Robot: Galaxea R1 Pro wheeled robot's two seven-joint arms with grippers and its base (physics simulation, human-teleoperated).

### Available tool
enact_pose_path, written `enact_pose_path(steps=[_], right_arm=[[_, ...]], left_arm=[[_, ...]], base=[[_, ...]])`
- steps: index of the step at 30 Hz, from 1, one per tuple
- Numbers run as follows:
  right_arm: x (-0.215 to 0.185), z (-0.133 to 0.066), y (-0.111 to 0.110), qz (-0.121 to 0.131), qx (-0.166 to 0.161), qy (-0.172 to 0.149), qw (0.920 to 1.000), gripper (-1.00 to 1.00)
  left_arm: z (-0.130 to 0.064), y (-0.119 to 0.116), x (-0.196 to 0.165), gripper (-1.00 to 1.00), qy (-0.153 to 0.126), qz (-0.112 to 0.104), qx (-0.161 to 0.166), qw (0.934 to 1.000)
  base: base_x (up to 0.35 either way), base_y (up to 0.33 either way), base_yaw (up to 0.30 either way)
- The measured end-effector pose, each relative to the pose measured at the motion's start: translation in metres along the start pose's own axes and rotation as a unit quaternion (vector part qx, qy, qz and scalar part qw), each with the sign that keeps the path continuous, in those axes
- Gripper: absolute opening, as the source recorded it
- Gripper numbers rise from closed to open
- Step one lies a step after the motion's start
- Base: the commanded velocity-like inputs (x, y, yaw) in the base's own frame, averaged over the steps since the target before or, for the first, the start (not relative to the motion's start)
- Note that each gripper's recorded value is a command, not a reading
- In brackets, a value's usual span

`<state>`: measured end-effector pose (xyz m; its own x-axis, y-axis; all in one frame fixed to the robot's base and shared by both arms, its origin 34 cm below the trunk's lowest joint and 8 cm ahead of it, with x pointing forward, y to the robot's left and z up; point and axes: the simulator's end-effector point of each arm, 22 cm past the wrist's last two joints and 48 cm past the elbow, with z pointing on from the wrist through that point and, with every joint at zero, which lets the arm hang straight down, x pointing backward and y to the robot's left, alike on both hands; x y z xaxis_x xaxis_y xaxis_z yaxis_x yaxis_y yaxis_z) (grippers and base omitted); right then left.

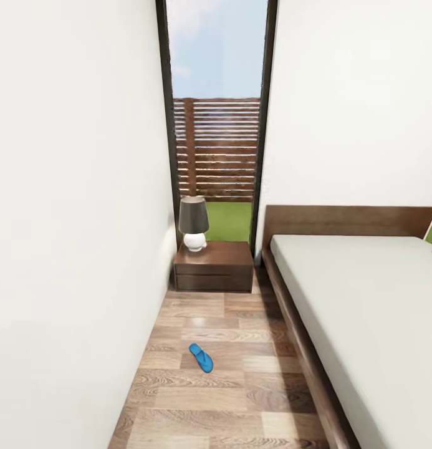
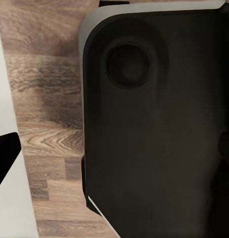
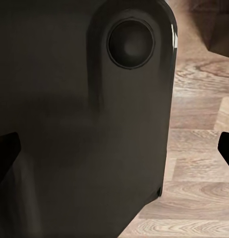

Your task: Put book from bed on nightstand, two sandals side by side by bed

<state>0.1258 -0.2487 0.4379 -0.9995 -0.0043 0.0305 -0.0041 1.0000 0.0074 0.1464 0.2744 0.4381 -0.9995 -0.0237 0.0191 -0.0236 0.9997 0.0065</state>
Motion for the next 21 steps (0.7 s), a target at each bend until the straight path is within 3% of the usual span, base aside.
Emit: enact_pose_path(steps=[21], right_arm=[[0.0000,0.0000,-0.0001,0.000,0.000,0.000,1.0000,1.00]], left_arm=[[0.0000,0.0000,-0.0001,1.00,0.000,0.000,0.000,1.0000]], base=[[0.126,-0.060,0.000]])
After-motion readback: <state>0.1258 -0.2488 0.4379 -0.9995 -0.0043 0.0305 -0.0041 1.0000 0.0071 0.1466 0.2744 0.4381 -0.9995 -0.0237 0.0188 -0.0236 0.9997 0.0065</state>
